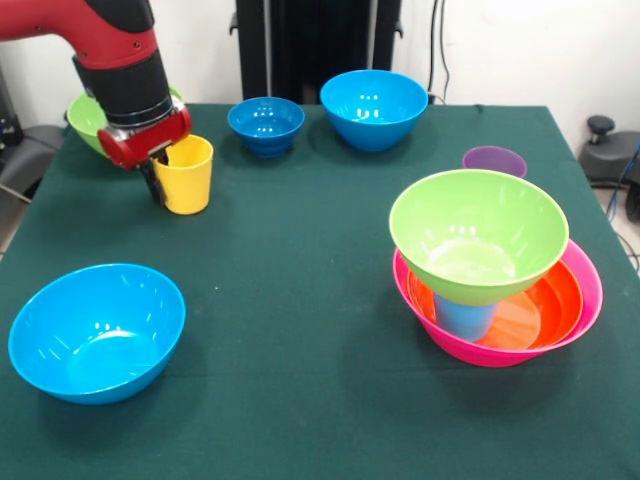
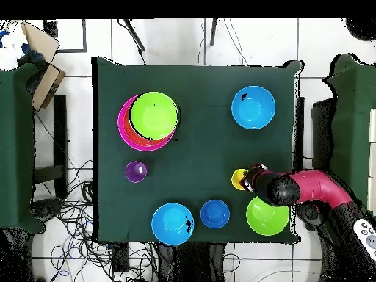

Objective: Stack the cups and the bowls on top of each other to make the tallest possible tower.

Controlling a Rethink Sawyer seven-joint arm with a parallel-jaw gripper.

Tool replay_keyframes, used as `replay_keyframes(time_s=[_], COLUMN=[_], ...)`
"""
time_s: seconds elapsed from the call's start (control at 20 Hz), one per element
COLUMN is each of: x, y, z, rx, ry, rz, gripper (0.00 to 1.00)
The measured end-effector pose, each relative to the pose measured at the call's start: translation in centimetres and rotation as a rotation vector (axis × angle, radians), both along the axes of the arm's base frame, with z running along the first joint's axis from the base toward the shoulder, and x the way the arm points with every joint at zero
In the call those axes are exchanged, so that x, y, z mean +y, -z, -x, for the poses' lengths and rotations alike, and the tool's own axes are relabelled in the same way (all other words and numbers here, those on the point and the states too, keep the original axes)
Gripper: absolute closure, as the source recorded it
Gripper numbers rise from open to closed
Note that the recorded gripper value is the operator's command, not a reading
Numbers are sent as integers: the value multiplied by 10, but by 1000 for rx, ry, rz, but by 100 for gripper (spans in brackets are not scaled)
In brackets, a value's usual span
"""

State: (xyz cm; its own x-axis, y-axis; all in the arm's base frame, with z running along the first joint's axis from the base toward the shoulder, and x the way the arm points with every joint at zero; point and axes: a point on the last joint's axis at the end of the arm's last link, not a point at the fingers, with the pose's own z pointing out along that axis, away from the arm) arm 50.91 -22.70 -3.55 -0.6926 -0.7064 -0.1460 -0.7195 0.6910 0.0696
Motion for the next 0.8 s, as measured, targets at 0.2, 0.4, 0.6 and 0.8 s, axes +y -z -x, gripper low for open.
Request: replay_keyframes(time_s=[0.2,0.4,0.6,0.8], x=[4,22,48,83], y=[-16,-45,-74,-110], z=[-3,-23,-48,-77], rx=[4,2,-6,-14], ry=[-12,-26,-31,-20], rz=[14,23,16,-14], gripper=[100,100,100,100])
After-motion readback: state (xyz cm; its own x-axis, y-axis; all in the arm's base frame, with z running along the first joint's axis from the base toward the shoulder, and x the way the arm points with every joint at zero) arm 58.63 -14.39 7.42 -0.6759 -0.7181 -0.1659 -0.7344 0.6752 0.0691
